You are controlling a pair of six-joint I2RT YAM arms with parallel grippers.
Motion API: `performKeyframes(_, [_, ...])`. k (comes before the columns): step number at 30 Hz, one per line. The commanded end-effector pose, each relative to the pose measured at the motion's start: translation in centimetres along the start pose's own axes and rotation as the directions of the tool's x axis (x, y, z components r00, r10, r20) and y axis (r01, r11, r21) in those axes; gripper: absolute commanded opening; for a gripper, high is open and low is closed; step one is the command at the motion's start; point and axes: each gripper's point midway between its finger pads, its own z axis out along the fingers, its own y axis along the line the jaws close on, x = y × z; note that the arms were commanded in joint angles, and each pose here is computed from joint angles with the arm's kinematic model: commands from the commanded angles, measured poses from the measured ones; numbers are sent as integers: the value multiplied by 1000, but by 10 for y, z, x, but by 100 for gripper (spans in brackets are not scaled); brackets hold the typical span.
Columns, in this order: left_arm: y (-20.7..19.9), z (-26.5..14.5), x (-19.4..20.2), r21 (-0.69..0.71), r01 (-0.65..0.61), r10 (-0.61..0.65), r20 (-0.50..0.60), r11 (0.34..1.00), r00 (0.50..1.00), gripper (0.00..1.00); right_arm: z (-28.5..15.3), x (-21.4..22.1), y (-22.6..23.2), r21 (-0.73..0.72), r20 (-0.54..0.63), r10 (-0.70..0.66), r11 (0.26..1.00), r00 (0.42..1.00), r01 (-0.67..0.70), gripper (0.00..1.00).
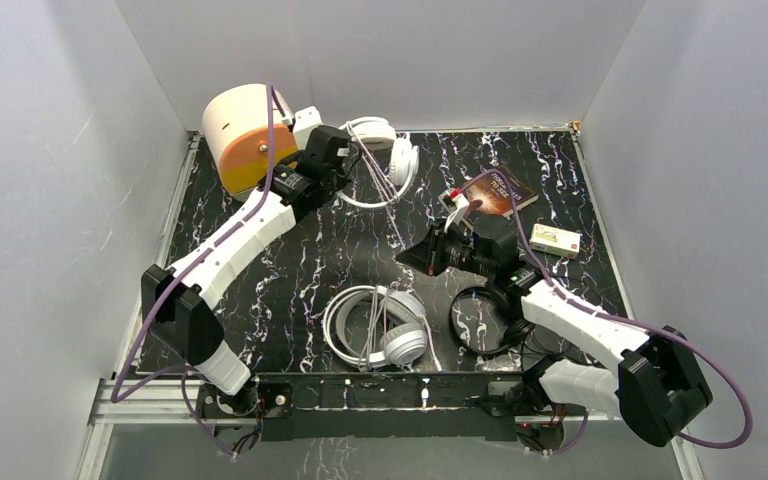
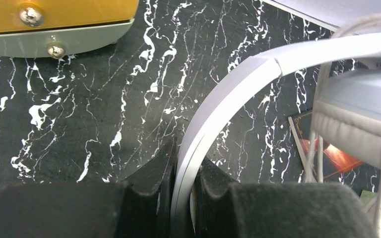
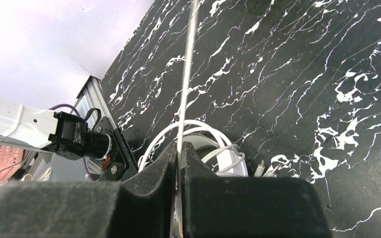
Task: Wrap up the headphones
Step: Wrap the headphones cable around the headphones.
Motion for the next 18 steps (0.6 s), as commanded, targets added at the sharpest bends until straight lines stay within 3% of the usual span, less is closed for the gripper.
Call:
performKeyframes(1, [3,-4,-41,7,132,-132,130,991,983,0,-6,4,6,-3,-2,-24,1000,1000,24,8])
performKeyframes(5, [6,-1,-40,-3,121,-119,130,993,984,0,-10,7,4,16,-15,-27,1000,1000,27,0])
performKeyframes(9, [9,4,-39,-24,71,-67,135,997,989,0,-14,11,11,11,-49,-45,999,998,46,0])
performKeyframes(14, [17,19,-26,-72,-133,140,92,988,986,0,-27,8,27,10,-128,-151,988,980,154,0])
performKeyframes(18, [9,22,-7,5,-264,263,39,965,964,0,-28,-2,41,-56,-199,-272,962,941,266,0])
